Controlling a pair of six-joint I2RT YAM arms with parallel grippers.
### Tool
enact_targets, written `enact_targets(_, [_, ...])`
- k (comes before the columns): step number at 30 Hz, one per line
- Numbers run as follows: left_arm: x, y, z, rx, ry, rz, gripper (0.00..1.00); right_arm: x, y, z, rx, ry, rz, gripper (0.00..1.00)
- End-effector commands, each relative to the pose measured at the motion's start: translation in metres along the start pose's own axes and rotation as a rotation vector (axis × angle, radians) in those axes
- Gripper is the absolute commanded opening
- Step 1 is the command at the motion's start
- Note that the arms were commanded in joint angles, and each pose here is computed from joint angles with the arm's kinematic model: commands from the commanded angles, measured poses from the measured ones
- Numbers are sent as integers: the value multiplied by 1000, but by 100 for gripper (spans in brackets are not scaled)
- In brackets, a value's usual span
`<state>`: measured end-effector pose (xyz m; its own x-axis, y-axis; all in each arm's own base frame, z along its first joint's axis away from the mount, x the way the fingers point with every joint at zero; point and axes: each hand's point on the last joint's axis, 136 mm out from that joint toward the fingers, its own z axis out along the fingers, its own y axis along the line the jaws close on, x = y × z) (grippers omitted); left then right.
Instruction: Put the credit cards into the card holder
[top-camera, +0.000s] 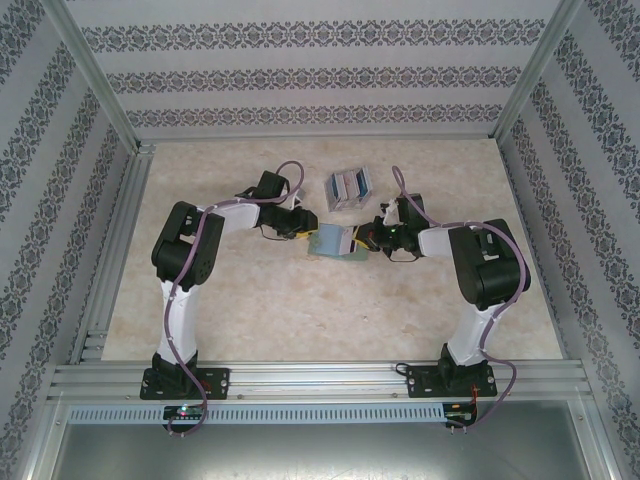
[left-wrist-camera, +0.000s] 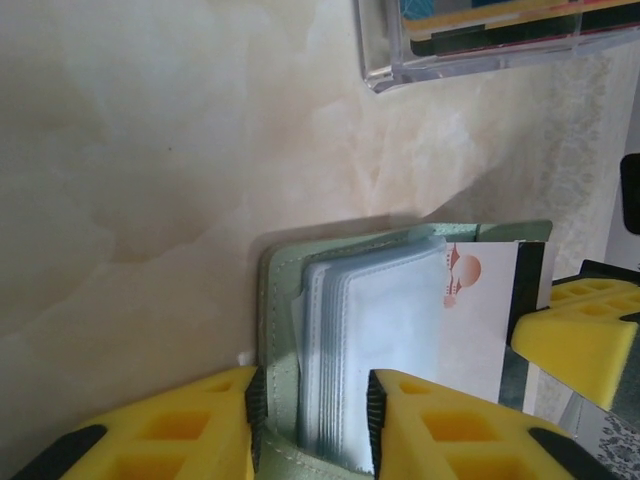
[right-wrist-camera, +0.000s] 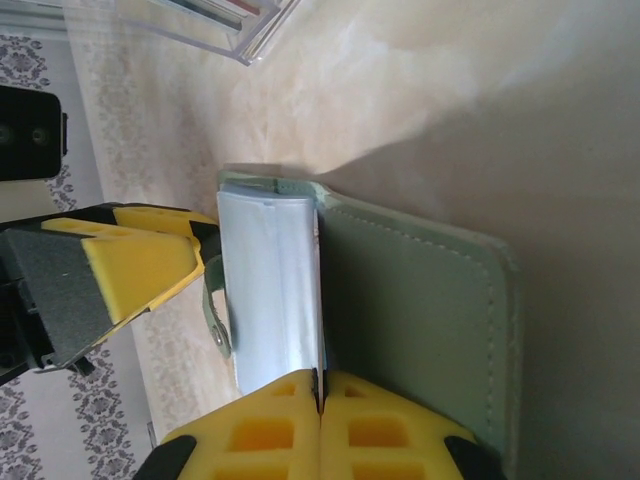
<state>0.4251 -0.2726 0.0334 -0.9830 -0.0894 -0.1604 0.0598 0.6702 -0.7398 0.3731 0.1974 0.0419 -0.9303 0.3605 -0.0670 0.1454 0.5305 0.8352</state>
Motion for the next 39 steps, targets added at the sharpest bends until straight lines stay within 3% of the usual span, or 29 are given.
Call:
enact_targets(1, [25, -3, 8, -3, 58, 1, 32, 2, 11, -2, -48, 17, -19, 0])
enact_targets(11, [32, 0, 6, -5, 51, -21, 28, 4, 29, -17, -54, -2, -63, 0])
enact_targets(22, [37, 0, 7, -10, 56, -24, 28, 9, -11, 2, 32, 29, -36, 0])
enact_targets(39, [38, 1, 9, -10, 60, -29, 27, 10, -11, 21, 23, 106, -61, 1])
